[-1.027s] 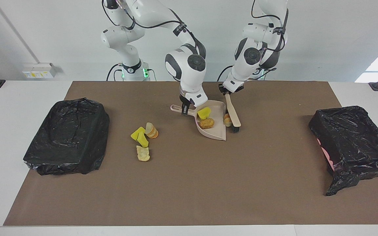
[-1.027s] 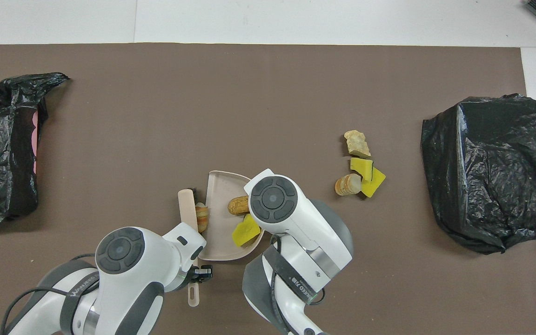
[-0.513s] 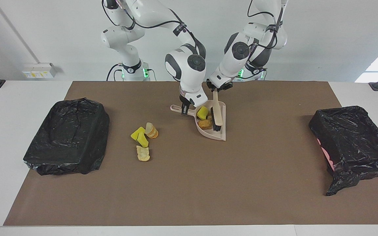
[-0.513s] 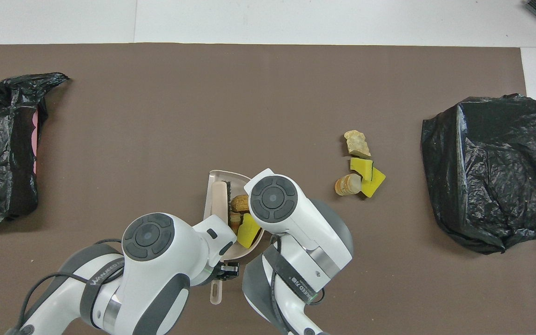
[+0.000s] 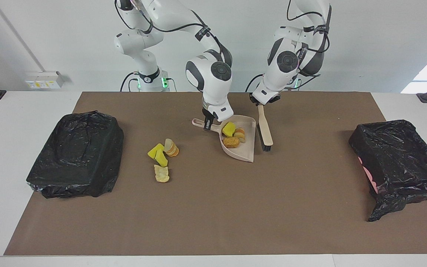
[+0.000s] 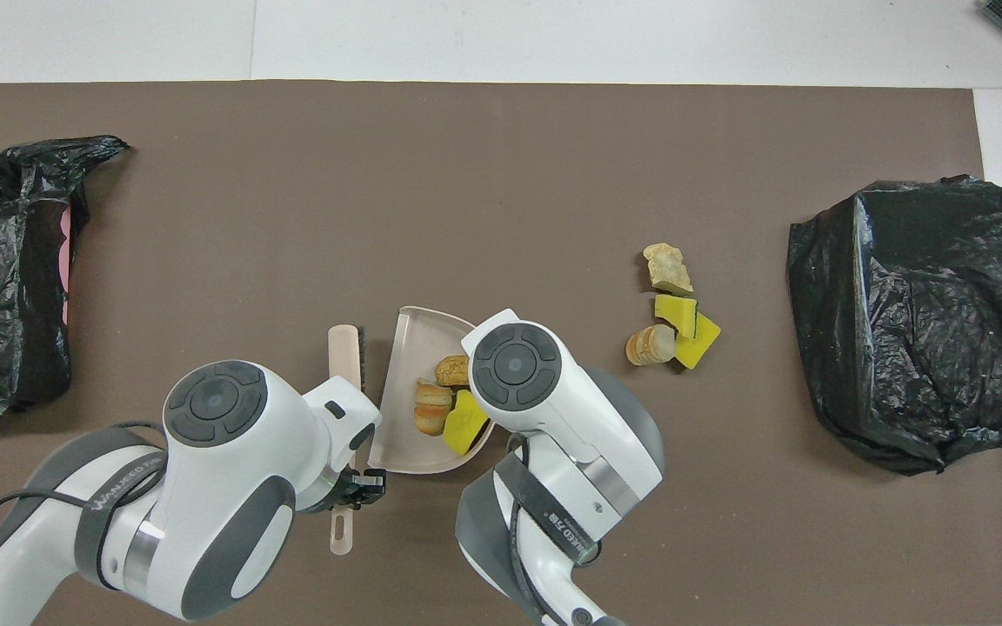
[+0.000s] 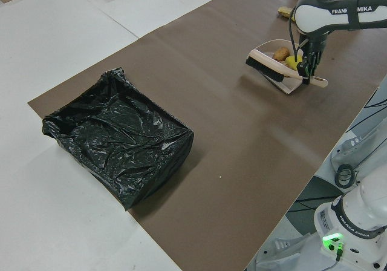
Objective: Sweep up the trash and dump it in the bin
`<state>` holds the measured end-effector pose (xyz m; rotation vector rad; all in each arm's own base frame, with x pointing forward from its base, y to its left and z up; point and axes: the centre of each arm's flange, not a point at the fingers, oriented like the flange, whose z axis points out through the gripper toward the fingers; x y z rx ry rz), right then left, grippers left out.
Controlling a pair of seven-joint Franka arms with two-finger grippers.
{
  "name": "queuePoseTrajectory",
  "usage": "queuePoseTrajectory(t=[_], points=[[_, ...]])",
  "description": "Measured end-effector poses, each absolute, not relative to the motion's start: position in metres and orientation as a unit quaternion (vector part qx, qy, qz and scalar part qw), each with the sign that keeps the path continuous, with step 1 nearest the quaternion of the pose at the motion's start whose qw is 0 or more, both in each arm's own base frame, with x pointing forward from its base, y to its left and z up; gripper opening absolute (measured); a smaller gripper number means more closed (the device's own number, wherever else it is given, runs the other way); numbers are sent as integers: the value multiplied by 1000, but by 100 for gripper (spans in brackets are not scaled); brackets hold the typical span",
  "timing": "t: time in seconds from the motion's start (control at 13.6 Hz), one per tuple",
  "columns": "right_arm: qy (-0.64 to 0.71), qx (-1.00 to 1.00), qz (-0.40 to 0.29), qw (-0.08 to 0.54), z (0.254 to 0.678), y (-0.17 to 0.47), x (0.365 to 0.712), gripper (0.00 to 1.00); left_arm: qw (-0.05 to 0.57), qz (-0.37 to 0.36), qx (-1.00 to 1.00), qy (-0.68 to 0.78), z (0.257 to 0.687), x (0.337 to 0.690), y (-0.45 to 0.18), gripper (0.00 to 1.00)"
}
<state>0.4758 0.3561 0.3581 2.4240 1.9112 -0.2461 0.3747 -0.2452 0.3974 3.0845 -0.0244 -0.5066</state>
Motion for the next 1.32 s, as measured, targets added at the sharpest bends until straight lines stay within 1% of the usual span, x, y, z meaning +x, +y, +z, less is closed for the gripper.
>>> queuePoseTrajectory(t=[0.29, 0.51, 0.66, 0.95, 1.17, 1.32], points=[[595, 801, -60, 23, 379, 339, 493, 31, -15, -160, 987, 2, 410, 345, -266, 27], [572, 819, -34, 25, 412, 309, 509, 31, -36, -161, 986, -11, 404, 303, -287, 27], [549, 835, -28, 26, 436, 278, 519, 31, -44, -156, 987, -16, 404, 280, -301, 27], [502, 864, -21, 29, 479, 202, 537, 31, -33, -146, 989, -18, 391, 237, -333, 27], [486, 873, -40, 24, 506, 117, 553, 31, -26, -152, 988, -9, 376, 208, -355, 27], [482, 875, -47, 19, 515, 55, 559, 31, -13, -152, 988, 6, 366, 198, -370, 27]])
